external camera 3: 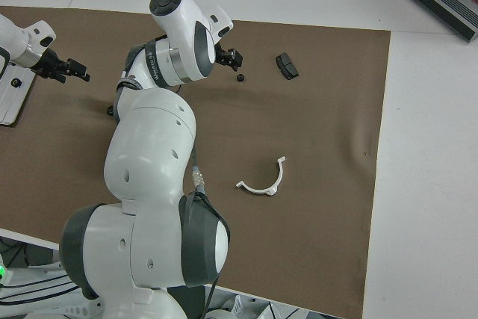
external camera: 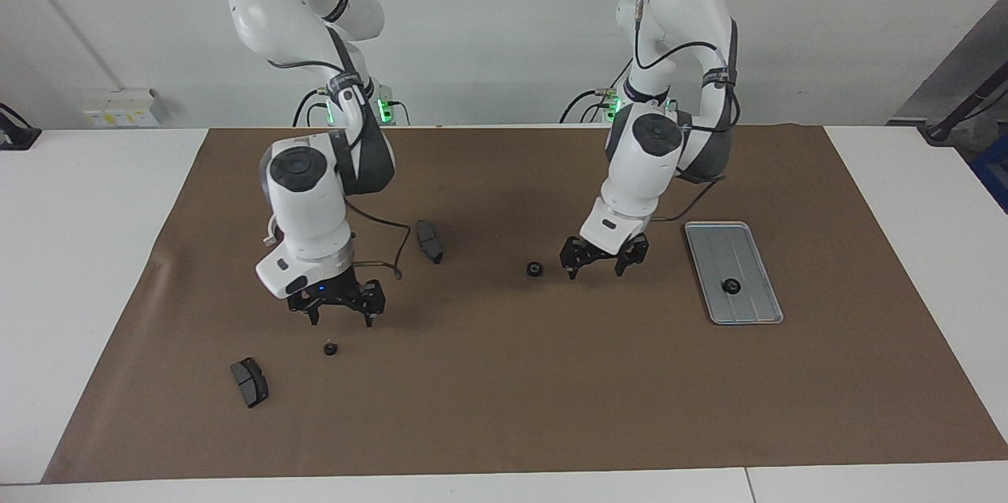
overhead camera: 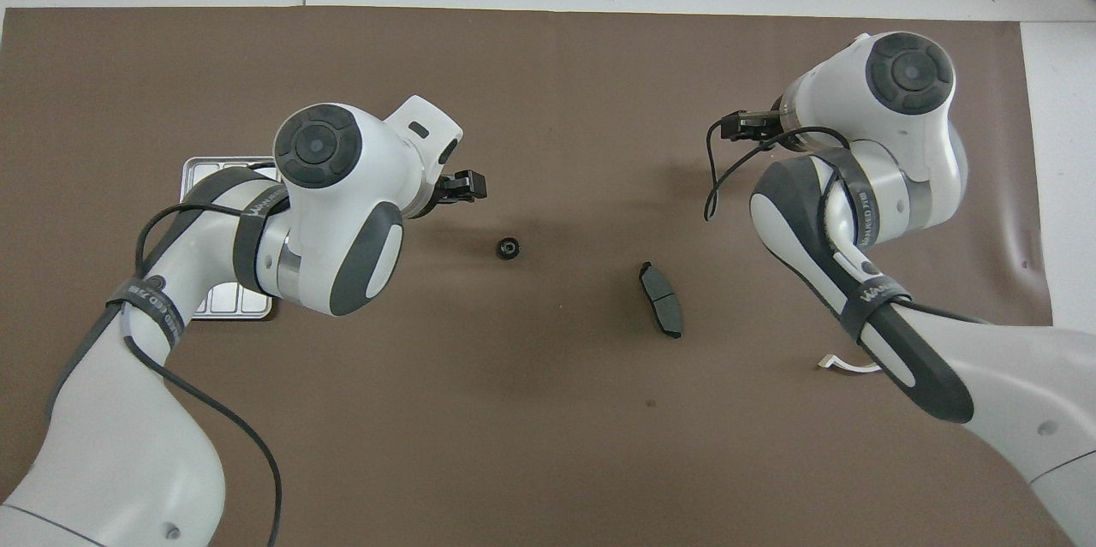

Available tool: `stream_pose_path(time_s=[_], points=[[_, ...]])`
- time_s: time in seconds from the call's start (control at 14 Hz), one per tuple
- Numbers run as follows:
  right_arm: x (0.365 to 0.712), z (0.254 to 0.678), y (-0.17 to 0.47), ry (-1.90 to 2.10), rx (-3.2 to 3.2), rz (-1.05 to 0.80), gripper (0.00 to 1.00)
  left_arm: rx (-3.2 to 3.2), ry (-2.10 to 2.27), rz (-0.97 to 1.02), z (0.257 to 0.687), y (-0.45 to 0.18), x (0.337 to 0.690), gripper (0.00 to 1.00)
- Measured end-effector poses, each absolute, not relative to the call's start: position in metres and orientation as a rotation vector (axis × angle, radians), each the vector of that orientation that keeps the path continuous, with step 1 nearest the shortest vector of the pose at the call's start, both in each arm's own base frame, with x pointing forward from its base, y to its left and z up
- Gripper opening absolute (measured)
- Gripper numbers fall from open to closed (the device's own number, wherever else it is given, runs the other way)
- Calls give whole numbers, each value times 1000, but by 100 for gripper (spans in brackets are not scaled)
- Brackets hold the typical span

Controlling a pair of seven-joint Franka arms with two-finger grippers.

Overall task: Pick bearing gear from pile to tray
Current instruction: 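Grasp the second bearing with the left gripper while the right gripper reaches the pile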

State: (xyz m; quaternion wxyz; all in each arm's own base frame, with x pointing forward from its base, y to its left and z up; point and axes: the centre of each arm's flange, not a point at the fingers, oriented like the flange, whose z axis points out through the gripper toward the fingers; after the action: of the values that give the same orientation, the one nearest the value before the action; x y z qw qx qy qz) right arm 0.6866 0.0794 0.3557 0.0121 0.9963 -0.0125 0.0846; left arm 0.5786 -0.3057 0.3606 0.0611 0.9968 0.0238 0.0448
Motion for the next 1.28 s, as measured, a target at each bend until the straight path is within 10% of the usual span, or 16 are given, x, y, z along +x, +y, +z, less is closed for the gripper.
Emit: stream_pose_path(time_s=[1.0, 1.28], points=[[711, 297, 52, -3, 3143, 133, 100, 3042, -89, 55, 305, -378, 534, 92], [712, 293, 52, -2, 3145, 126, 78, 3043, -92, 56, 298, -377, 530, 80]])
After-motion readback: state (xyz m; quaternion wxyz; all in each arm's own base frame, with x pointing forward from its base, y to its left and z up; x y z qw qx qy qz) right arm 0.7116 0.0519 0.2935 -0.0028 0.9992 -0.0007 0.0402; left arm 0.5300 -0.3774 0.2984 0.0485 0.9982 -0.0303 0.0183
